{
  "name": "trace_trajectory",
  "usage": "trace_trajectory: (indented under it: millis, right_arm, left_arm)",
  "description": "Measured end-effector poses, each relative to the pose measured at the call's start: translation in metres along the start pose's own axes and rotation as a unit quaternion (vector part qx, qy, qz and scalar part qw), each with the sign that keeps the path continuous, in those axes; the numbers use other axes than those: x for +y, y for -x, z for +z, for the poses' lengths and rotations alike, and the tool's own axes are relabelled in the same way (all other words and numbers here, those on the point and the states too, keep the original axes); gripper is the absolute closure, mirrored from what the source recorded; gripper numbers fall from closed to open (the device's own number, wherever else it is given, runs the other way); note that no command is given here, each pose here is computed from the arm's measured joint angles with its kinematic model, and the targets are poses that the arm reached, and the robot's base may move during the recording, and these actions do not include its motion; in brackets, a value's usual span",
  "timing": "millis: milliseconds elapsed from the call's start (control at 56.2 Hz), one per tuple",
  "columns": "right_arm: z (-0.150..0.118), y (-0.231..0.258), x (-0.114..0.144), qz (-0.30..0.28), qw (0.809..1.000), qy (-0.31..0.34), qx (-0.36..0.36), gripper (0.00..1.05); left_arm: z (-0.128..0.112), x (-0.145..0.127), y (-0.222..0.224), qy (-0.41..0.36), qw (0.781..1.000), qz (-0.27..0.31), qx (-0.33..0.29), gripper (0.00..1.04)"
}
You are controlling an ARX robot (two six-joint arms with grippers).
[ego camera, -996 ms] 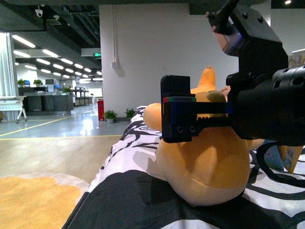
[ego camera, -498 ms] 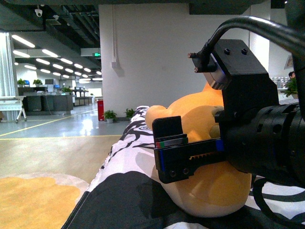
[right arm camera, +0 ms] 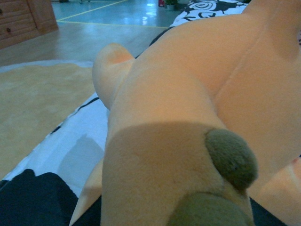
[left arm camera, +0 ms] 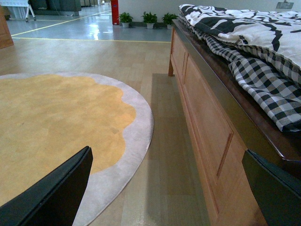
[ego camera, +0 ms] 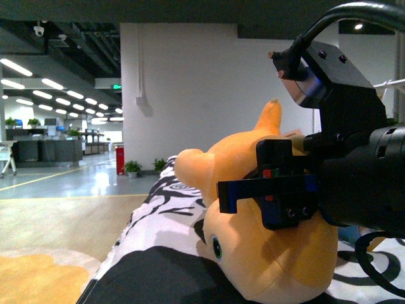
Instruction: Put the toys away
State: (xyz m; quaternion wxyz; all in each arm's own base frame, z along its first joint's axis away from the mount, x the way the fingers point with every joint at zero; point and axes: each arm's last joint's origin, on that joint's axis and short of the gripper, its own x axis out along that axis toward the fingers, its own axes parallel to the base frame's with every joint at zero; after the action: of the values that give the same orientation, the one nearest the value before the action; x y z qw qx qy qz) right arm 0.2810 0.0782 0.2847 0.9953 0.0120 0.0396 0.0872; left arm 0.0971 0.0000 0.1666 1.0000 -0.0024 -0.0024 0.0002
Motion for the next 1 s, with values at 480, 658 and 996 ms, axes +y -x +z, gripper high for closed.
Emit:
trace_trajectory:
  millis: [480,658,996]
  right_arm:
    - [0.012,0.118,-0.086,0.007,0.997,-0.039,-0.072,0.88]
    - [-0.013,0.165,-0.093,0.003,0.993,-0.059,-0.103,0.88]
    - [-0.048,0.193,-0.084,-0.048,0.985,-0.052,-0.158,0.88]
  left_arm:
    - [0.0,0.0,0.0,0.0,1.0,0.0,0.0,0.06]
    - [0.0,0.0,0.0,0.0,1.0,0.0,0.0,0.06]
    - [0.0,0.0,0.0,0.0,1.0,0.0,0.0,0.06]
